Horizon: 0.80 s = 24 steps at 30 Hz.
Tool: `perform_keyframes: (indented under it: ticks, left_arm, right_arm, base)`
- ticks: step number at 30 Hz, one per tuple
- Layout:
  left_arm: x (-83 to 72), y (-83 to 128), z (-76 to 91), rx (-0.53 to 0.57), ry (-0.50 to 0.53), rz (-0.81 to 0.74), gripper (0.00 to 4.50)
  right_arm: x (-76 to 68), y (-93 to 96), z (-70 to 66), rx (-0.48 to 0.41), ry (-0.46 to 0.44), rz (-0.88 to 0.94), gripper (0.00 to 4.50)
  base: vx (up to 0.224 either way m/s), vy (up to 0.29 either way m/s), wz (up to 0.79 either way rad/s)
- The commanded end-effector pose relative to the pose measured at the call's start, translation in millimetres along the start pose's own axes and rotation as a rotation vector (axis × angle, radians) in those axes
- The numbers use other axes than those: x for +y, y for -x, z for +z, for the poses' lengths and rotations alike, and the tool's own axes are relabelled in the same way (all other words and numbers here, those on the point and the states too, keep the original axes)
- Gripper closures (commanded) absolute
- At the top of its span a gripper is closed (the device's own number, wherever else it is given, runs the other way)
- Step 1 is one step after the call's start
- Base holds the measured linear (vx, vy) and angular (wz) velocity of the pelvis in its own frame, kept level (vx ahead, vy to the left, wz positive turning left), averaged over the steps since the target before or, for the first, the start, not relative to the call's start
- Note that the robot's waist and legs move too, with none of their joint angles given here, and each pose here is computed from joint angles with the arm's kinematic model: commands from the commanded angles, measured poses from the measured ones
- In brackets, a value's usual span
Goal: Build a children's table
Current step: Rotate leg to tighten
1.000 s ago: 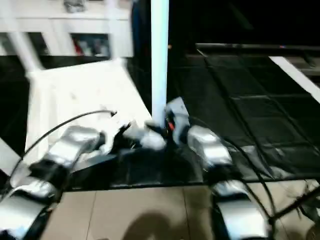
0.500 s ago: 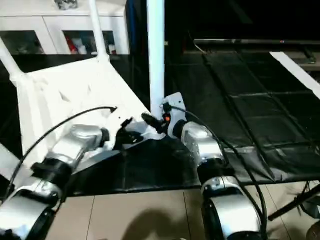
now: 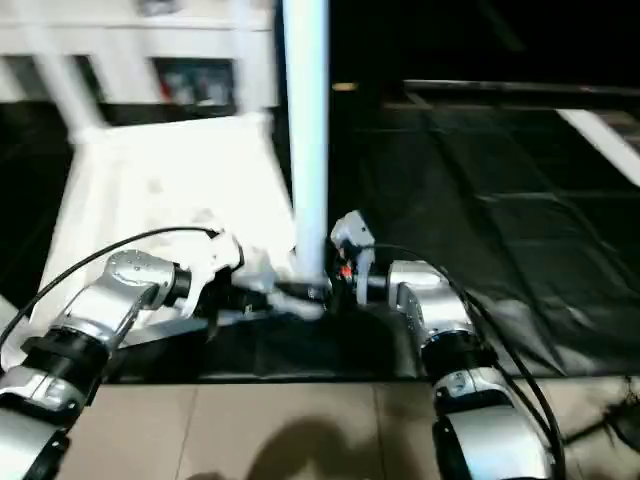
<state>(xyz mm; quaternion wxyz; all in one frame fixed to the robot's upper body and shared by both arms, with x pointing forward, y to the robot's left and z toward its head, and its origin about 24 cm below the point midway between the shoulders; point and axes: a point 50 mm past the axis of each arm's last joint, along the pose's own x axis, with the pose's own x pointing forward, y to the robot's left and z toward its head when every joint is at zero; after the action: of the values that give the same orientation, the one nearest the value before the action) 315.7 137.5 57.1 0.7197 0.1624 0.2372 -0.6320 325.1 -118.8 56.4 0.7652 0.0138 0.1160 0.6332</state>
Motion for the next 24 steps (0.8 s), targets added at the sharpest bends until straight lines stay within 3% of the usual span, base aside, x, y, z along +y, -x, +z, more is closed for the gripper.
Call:
perform_keyframes:
  ticks: [1, 5, 15, 24]
  left_arm:
    - [-6.7, -2.3, 4.9, 0.000, -0.053, -0.093, 4.50]
    - [-7.5, 0.1, 3.7, 0.021, -0.074, -0.117, 4.50]
    - [-15.9, 2.9, 0.4, 0.061, -0.118, -0.219, 4.50]
    - [-17.0, 5.1, -2.0, 0.069, -0.124, -0.227, 4.50]
  right_arm:
    - [4.6, 2.6, 3.0, 0.004, 0.036, 0.083, 0.04]
    - [8.7, 4.6, 2.1, 0.029, 0.033, 0.170, 0.04]
    - [12.5, 12.2, -1.1, 0.115, 0.007, 0.309, 0.92]
    - [15.7, 10.2, -3.0, 0.122, -0.002, 0.336, 1.68]
  base:
    - [0.000, 0.000, 0.00]
    - [0.000, 0.000, 0.00]
    - [0.000, 0.000, 0.00]
    - [0.000, 0.000, 0.00]
